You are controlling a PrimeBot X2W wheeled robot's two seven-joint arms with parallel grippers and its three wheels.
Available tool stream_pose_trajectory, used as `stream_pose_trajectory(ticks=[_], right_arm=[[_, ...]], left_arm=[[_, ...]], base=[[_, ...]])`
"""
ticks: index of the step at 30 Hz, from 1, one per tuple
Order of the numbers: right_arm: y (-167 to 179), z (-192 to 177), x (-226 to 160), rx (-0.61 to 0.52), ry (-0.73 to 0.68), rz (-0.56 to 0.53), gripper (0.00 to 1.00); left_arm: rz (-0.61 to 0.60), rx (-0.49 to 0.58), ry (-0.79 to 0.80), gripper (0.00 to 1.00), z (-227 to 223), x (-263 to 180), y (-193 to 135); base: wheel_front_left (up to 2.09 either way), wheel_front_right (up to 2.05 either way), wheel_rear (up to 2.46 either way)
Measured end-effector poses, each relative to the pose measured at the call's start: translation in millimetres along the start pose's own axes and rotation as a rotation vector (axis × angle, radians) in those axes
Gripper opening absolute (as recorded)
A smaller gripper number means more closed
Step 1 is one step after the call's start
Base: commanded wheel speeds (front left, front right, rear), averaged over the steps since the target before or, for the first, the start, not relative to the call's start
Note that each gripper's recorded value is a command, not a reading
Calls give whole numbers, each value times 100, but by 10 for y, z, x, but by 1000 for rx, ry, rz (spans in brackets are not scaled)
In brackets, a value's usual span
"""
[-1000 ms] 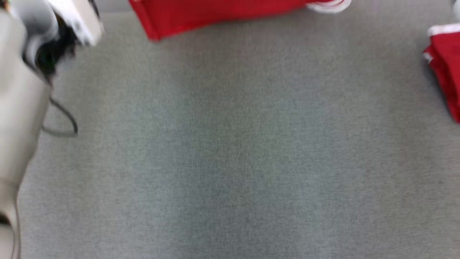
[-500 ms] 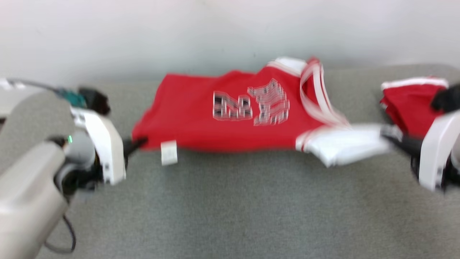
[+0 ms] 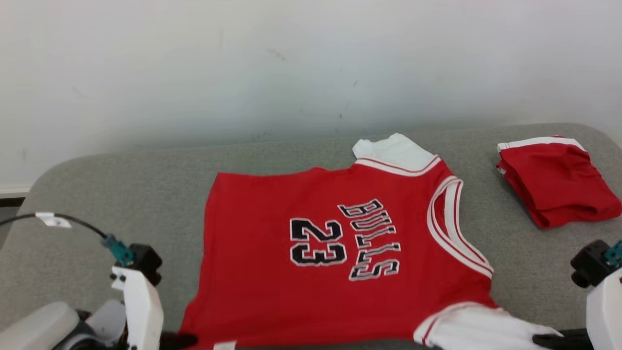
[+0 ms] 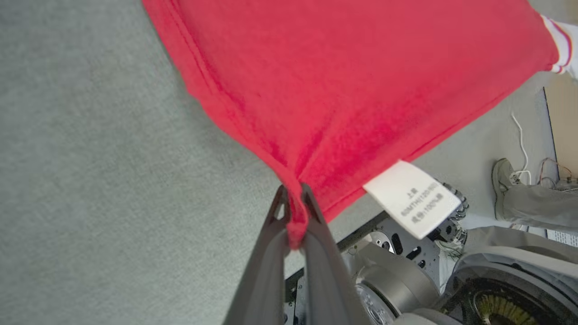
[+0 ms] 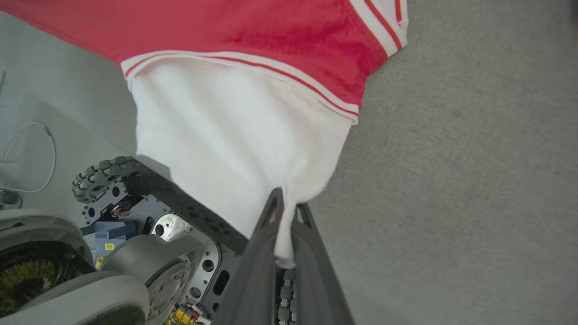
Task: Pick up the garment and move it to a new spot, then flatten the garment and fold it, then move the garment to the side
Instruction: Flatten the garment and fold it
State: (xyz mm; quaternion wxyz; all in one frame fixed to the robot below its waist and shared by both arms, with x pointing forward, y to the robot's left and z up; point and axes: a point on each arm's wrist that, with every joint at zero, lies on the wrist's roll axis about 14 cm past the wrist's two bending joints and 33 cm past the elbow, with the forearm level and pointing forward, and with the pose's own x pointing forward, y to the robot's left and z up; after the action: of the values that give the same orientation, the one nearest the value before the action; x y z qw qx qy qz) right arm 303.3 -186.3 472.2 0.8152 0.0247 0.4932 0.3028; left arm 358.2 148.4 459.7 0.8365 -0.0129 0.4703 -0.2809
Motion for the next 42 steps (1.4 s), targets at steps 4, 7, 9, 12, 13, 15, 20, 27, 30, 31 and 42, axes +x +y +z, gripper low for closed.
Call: stream_pose_trajectory(ticks=[4, 7, 9, 12, 13, 15, 20, 27, 30, 31, 42], right_arm=[[48, -229, -94, 3, 75, 16, 0], [103, -318, -133, 9, 109, 39, 0], [117, -338, -146, 12, 122, 48, 0], [94, -298, -135, 15, 131, 52, 0], [85, -273, -123, 18, 135, 55, 0], [54, -176, -95, 19, 139, 58, 0], [-82, 143, 65, 29, 151, 54, 0], [-278, 524, 402, 82, 164, 37, 0], [-358, 640, 559, 104, 165, 18, 0], [-377, 692, 608, 113, 160, 14, 0], [-394, 1143, 987, 153, 78, -9, 55]], left_arm=[[-35, -38, 115, 0, -350, -82, -138], [-53, -45, 155, 0, -447, -143, -223], [-49, -46, 156, 0, -434, -164, -222], [-54, -48, 172, 0, -406, -145, -227], [-54, -47, 178, 0, -379, -134, -216], [-54, -43, 197, 0, -310, -105, -185], [-56, -62, 237, 0, -98, 69, -82], [-28, -93, 274, 0, 155, 327, 128], [-9, -107, 265, 0, 272, 429, 213], [-6, -120, 267, 0, 290, 469, 238], [1, -178, 281, 100, 359, 738, 356]], base=[[0, 0, 0], [0, 0, 0], [0, 0, 0], [0, 0, 0], [0, 0, 0], [0, 0, 0], [0, 0, 0], [0, 0, 0], [0, 0, 0], [0, 0, 0], [0, 0, 0]])
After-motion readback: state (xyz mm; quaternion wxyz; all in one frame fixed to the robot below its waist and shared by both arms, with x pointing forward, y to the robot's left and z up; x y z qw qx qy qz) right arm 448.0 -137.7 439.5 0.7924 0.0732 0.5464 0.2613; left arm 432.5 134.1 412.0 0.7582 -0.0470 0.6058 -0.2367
